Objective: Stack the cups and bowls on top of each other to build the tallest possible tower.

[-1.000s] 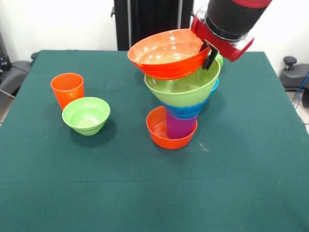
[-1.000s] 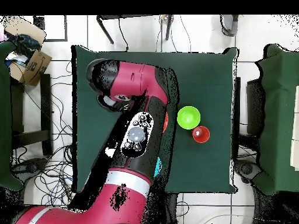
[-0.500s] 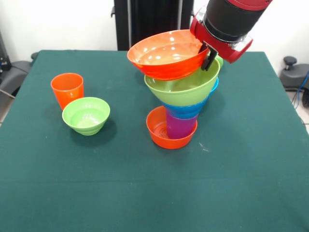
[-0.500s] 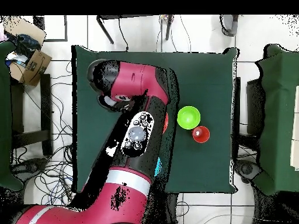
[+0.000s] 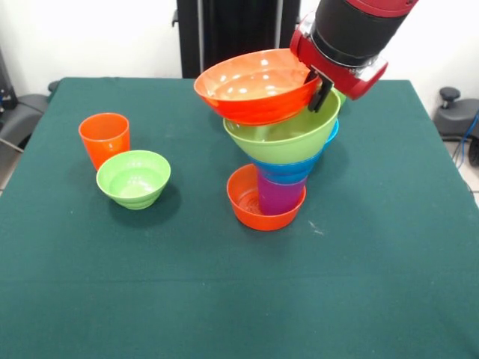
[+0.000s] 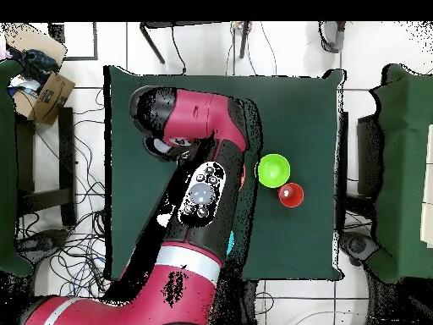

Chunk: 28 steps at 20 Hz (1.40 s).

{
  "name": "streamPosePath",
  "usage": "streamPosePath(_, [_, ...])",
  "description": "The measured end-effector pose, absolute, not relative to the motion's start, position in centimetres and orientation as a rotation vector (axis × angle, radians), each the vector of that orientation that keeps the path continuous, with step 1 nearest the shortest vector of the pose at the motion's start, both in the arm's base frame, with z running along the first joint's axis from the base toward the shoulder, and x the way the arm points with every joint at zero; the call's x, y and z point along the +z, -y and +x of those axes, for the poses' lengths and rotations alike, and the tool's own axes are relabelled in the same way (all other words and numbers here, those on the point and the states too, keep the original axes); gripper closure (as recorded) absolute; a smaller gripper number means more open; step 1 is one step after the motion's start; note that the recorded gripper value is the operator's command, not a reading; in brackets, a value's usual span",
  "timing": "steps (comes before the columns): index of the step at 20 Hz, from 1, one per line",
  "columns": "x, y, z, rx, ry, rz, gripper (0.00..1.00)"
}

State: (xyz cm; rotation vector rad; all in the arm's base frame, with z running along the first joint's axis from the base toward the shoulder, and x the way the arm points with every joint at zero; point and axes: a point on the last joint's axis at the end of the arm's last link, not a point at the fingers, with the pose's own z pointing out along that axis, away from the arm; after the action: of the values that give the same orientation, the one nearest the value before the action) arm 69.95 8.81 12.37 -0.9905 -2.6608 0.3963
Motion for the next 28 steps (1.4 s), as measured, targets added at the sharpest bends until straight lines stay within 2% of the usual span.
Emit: streamPosePath(28, [10.1,-8.7,69.7,0.400,2.648,-0.988,1.00])
